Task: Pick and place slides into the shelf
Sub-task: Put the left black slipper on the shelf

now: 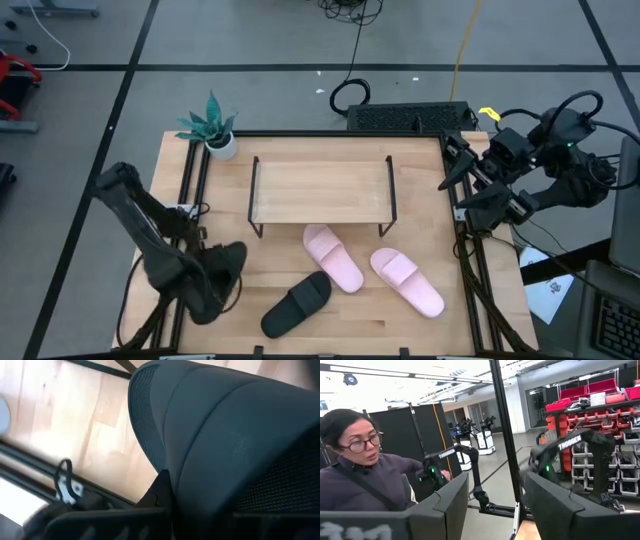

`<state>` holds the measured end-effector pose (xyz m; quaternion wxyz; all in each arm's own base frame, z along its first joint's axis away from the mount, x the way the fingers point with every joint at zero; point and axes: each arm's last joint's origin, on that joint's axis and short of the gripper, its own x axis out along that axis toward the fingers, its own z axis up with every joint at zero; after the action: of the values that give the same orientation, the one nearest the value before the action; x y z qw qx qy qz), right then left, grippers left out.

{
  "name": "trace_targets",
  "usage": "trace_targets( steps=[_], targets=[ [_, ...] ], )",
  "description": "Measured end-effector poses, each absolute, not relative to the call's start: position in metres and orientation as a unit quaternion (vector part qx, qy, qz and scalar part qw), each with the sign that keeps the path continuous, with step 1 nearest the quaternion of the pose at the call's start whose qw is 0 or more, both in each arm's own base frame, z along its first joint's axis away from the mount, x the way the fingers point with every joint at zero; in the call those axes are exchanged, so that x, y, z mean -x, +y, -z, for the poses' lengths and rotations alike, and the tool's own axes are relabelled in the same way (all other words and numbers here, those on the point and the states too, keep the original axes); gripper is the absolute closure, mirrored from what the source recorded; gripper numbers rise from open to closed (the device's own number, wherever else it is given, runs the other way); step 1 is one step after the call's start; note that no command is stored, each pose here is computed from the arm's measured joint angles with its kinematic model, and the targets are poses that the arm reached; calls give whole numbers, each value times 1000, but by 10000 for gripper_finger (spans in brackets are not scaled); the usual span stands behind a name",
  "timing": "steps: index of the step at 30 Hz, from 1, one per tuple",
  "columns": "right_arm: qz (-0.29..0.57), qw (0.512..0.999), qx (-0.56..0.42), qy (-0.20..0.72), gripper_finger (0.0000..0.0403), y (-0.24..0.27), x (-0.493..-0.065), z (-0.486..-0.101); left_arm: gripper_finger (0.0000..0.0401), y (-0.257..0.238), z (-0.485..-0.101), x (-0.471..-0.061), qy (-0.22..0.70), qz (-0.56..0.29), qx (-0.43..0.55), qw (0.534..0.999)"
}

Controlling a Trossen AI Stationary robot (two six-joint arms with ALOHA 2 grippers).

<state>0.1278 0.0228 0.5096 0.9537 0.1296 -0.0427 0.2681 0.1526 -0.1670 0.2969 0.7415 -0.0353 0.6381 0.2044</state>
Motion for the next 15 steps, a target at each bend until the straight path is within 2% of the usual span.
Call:
trace_targets(
  steps=[4, 9, 15],
  targets=[
    [-268, 954, -129, -40, 220, 23, -128, -509, 400, -163, -342, -155, 576, -188, 112, 788],
    [-268, 954, -126, -38, 220, 23, -128, -509, 400, -153, -377, -167, 511, -181, 141, 828],
    [-268, 954, -125, -39, 220, 23, -128, -509, 400, -125, -403, -192, 438, -206, 46, 874]
  ],
)
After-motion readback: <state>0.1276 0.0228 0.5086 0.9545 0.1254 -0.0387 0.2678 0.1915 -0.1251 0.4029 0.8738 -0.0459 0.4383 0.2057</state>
